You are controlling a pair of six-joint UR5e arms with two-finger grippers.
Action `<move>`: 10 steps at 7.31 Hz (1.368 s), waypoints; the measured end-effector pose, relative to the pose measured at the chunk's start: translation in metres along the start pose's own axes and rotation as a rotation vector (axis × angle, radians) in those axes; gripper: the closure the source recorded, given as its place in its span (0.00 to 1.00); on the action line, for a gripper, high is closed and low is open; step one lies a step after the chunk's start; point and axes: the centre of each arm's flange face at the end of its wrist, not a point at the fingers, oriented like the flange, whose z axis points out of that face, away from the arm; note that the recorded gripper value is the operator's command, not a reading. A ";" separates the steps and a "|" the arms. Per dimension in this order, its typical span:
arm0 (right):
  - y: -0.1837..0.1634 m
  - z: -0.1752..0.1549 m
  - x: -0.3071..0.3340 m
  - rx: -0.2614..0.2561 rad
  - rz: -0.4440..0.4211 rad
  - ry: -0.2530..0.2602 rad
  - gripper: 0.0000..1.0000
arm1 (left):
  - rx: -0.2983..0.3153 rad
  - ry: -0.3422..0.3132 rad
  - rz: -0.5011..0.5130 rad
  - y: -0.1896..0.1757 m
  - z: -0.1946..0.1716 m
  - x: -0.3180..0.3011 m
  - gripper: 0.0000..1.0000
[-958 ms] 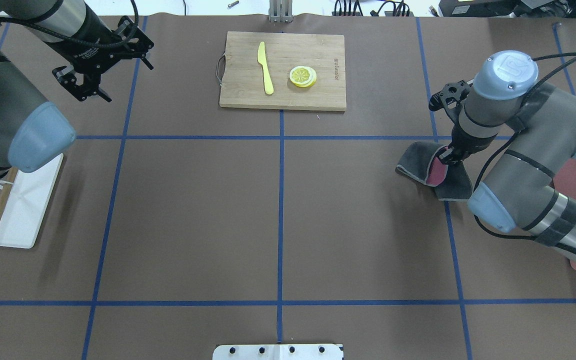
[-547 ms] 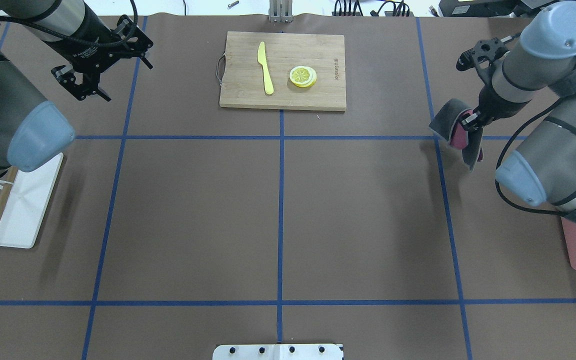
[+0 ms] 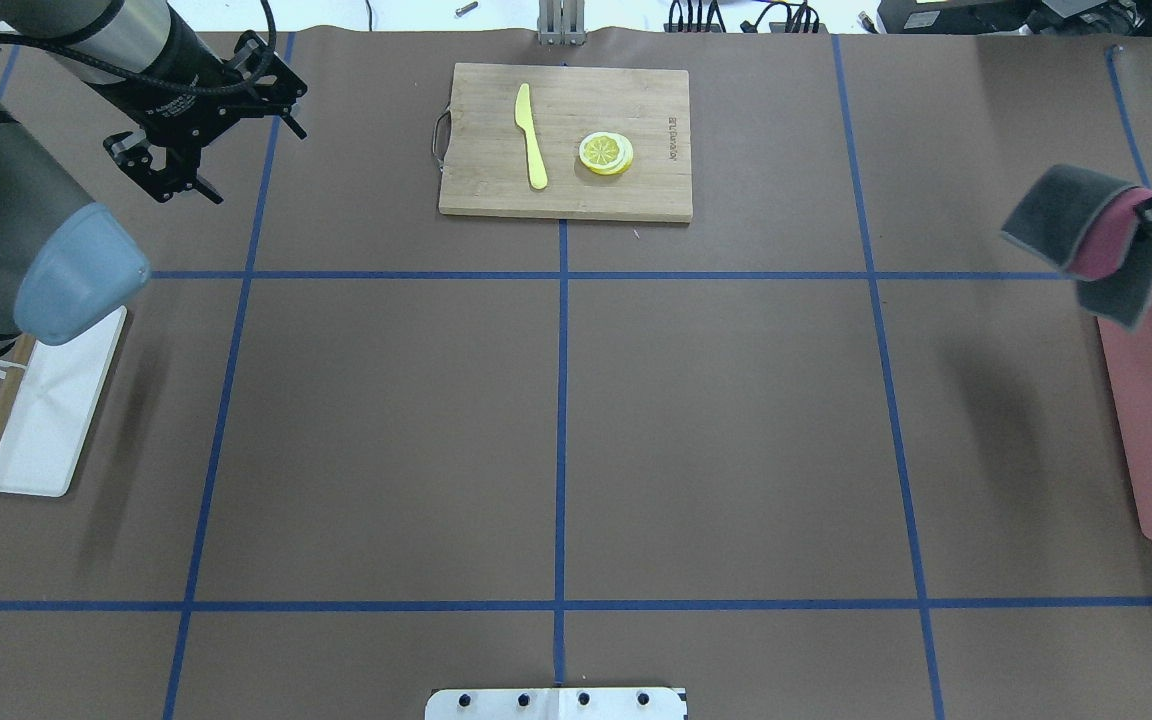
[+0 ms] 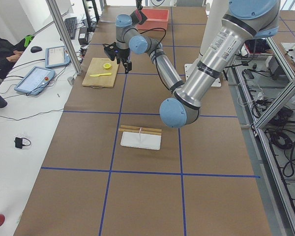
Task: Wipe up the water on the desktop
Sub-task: 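Lift the cloth with the right gripper and drop it into the pink bin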
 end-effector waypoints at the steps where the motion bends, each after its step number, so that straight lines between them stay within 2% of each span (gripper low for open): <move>1: 0.046 -0.009 0.047 -0.015 -0.018 -0.003 1.00 | -0.001 0.001 0.001 0.000 0.000 0.000 0.01; 3: 0.133 -0.013 0.111 -0.054 0.018 -0.053 1.00 | 0.005 0.004 0.000 -0.001 -0.003 -0.001 0.01; 4: 0.161 -0.005 0.123 -0.083 0.049 -0.073 0.04 | 0.013 0.005 -0.003 -0.007 -0.006 -0.004 0.01; 5: 0.176 0.005 0.132 -0.109 0.078 -0.085 0.00 | 0.028 -0.001 0.008 -0.020 -0.008 -0.016 0.01; 8: 0.187 0.025 0.148 -0.147 0.118 -0.085 0.00 | 0.095 -0.049 0.114 -0.090 -0.024 -0.090 0.01; 10: 0.181 0.026 0.154 -0.142 0.150 -0.079 0.00 | 0.138 -0.114 0.279 -0.150 -0.043 -0.170 0.01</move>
